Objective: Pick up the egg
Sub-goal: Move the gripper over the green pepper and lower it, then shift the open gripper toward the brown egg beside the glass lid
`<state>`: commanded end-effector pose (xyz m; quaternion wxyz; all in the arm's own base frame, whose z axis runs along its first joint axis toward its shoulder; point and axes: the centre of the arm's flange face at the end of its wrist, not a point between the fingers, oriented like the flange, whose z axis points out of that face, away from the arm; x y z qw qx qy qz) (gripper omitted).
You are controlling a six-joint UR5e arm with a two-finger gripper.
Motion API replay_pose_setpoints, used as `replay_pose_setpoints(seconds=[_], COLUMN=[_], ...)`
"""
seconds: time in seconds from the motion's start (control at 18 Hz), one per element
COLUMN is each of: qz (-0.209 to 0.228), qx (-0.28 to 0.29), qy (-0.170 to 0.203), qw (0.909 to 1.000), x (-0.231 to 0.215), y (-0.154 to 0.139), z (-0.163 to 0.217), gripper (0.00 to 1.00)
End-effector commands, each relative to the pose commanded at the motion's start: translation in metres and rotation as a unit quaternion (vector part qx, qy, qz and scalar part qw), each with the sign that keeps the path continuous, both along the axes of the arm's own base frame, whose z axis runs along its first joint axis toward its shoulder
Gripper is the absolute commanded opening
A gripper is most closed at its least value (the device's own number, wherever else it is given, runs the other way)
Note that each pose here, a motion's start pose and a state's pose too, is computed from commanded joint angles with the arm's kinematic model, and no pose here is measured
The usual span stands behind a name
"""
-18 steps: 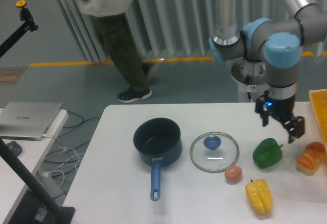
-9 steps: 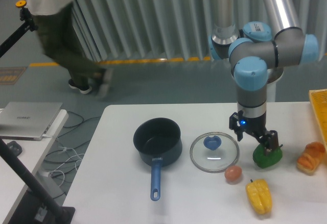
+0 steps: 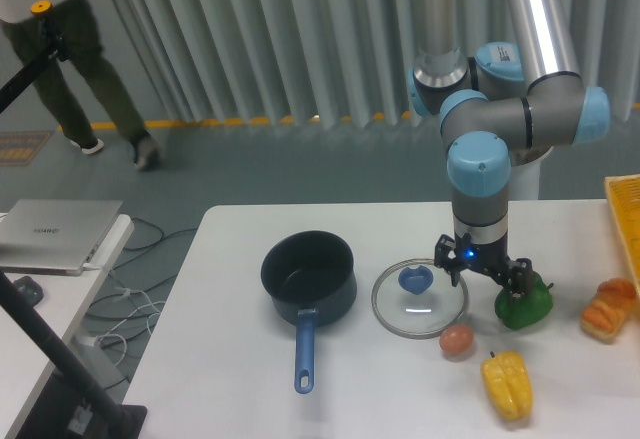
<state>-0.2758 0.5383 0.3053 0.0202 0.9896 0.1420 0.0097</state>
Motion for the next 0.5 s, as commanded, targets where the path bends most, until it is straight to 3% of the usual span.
replay_pose_setpoints(seconds=[0.5], qz=[0.042], qx=[0.01], qy=[0.01], qw=[0.999], x=[-0.004], y=[0.03], z=[0.002], gripper=[0.98])
